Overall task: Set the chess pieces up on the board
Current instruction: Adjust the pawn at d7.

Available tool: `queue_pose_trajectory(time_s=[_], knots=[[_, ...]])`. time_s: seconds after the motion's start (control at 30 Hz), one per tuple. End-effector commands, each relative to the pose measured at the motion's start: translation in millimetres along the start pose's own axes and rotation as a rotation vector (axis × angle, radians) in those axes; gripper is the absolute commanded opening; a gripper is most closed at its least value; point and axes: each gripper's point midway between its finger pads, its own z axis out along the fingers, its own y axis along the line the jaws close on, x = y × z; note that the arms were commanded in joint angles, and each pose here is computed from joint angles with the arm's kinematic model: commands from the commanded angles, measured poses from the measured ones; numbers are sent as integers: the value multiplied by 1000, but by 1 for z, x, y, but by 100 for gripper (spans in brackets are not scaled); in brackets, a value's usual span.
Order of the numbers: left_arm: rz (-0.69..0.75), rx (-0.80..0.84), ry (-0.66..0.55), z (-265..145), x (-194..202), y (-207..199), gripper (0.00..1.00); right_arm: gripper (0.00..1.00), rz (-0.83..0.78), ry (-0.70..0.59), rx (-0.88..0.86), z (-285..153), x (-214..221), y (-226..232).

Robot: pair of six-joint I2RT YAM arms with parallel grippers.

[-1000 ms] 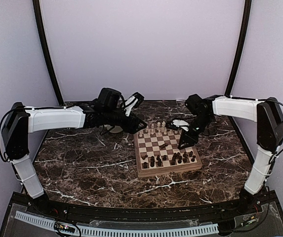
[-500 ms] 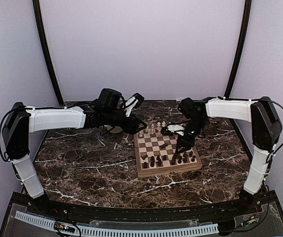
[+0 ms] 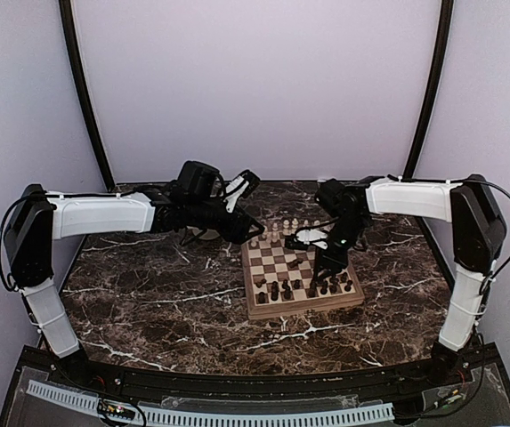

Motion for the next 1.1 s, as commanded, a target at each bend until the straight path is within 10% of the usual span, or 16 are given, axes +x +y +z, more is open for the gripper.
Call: queue_pose_trajectory(time_s=[0.0, 1.07], knots=[[19, 22, -14, -8, -4, -6, 67, 33, -29, 4, 1, -2, -7, 0], [18, 26, -9, -7, -2, -7, 67, 31, -40, 6, 4, 9, -14, -6]])
